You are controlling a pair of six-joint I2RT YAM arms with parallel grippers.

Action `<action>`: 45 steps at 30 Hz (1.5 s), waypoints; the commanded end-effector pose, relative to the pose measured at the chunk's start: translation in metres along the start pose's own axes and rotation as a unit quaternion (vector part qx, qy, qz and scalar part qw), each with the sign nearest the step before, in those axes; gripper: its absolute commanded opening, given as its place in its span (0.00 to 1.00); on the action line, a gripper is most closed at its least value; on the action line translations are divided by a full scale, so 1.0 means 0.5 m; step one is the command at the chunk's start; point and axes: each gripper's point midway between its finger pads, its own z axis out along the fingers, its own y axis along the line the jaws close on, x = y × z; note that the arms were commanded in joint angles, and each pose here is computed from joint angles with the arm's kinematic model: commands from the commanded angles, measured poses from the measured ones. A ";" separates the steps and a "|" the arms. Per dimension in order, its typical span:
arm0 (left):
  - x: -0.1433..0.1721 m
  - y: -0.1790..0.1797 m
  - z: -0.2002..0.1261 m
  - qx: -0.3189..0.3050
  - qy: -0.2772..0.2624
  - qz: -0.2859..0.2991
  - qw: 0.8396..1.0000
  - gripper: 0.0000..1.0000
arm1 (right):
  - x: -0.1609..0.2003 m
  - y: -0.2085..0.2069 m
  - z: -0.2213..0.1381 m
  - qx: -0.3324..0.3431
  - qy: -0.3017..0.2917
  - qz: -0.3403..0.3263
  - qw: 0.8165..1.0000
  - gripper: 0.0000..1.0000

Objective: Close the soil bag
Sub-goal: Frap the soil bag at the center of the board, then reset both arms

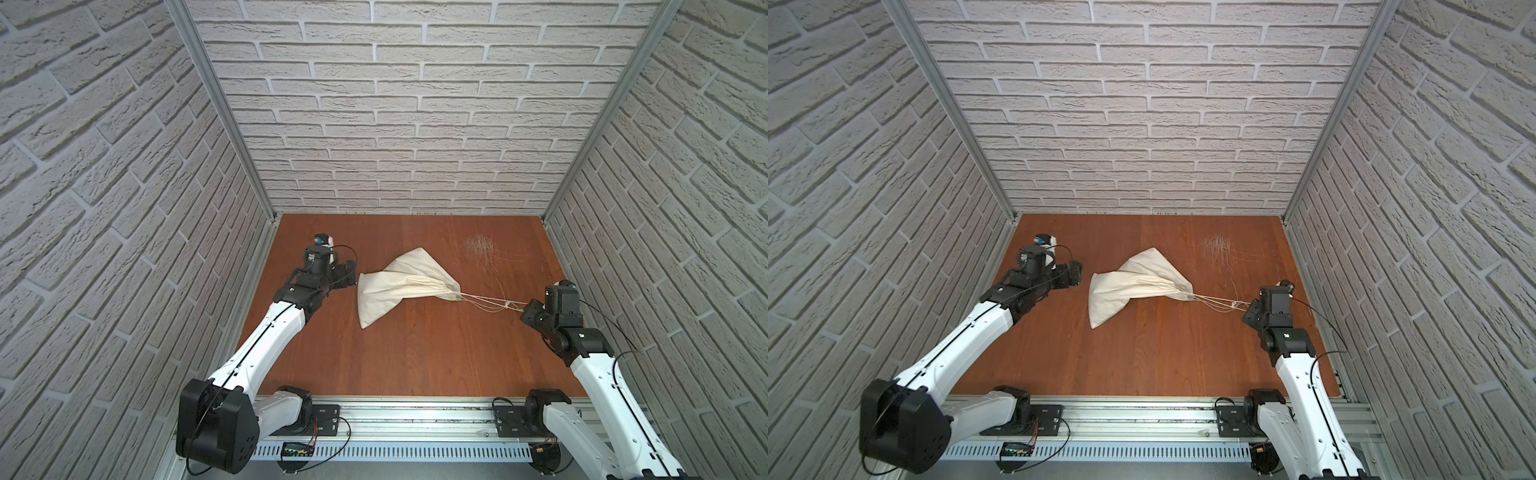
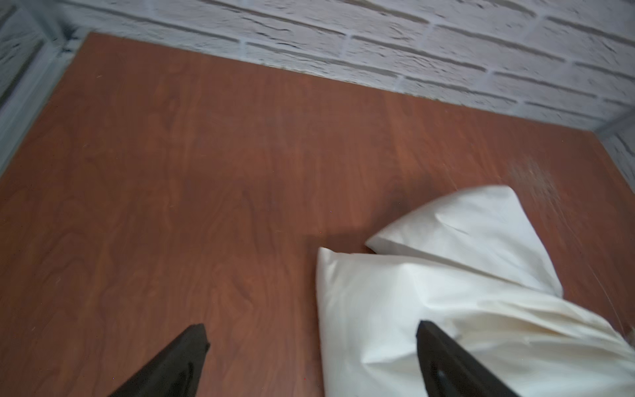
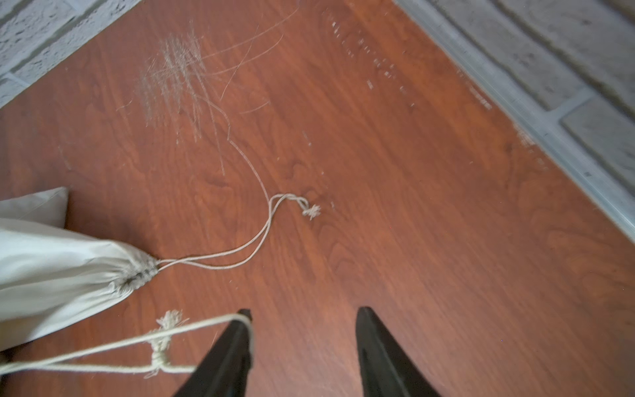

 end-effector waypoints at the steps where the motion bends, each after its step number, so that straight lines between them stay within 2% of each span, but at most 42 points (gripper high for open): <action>1: -0.008 0.110 0.008 -0.098 -0.037 -0.077 0.992 0.98 | -0.083 0.001 -0.008 0.019 -0.077 0.010 0.997 0.73; 4: -0.013 0.191 -0.005 -0.201 -0.065 -0.066 0.975 0.98 | -0.124 0.008 -0.003 0.035 -0.098 0.006 0.995 0.85; 7: -0.019 0.231 -0.014 -0.249 -0.072 -0.053 0.964 0.98 | -0.167 -0.003 -0.025 0.059 -0.139 0.020 0.988 1.00; 8: -0.018 0.237 -0.014 -0.253 -0.073 -0.047 0.964 0.98 | -0.181 0.012 -0.036 0.035 -0.152 0.019 0.988 0.99; 10: -0.013 0.238 -0.009 -0.252 -0.070 -0.040 0.964 0.98 | -0.201 0.086 -0.071 -0.073 -0.169 -0.009 0.983 0.99; 11: -0.010 0.234 -0.004 -0.245 -0.066 -0.038 0.967 0.98 | -0.204 0.124 -0.088 -0.126 -0.167 -0.024 0.977 0.99; 13: -0.006 0.223 0.005 -0.227 -0.062 -0.036 0.971 0.98 | -0.210 0.171 -0.114 -0.186 -0.159 -0.040 0.969 0.99; 15: -0.003 0.211 0.012 -0.213 -0.062 -0.031 0.975 0.98 | -0.191 0.226 -0.128 -0.257 -0.125 -0.068 0.956 0.99; 17: -0.003 0.197 0.016 -0.204 -0.064 -0.023 0.977 0.98 | -0.164 0.265 -0.118 -0.290 -0.079 -0.093 0.949 0.99; 20: -0.003 0.166 0.020 -0.188 -0.063 -0.004 0.980 0.98 | -0.127 0.280 -0.075 -0.272 -0.036 -0.114 0.955 0.99; 25: 0.002 0.122 0.024 -0.167 -0.056 0.020 0.984 0.98 | -0.071 0.299 -0.020 -0.275 0.012 -0.109 0.955 0.99; 27: 0.004 0.113 0.026 -0.164 -0.054 0.023 0.985 0.98 | -0.045 0.290 0.006 -0.250 0.043 -0.118 0.960 0.99; 29: 0.005 0.117 0.026 -0.171 -0.056 0.020 0.983 0.98 | -0.029 0.273 0.027 -0.223 0.048 -0.124 0.966 0.99; 32: 0.002 0.145 0.019 -0.208 -0.068 0.017 0.976 0.98 | -0.040 0.237 0.047 -0.177 0.010 -0.123 0.976 0.99; 36: 0.008 0.196 0.015 -0.232 -0.086 -0.009 0.969 0.98 | -0.092 0.162 0.083 -0.070 -0.085 -0.104 0.988 0.99; 38: 0.015 0.220 0.013 -0.245 -0.094 -0.008 0.965 0.98 | -0.107 0.143 0.108 -0.043 -0.130 -0.100 0.985 0.99; 41: 0.023 0.229 0.012 -0.248 -0.122 0.025 0.961 0.98 | -0.113 0.141 0.141 -0.030 -0.160 -0.096 0.982 0.99; 42: 0.023 0.227 0.011 -0.242 -0.136 0.030 0.960 0.98 | -0.114 0.143 0.145 -0.020 -0.153 -0.110 0.982 0.99; 45: 0.034 0.213 0.015 -0.210 -0.177 0.064 0.959 0.98 | -0.130 0.154 0.145 -0.021 -0.186 -0.134 0.973 0.99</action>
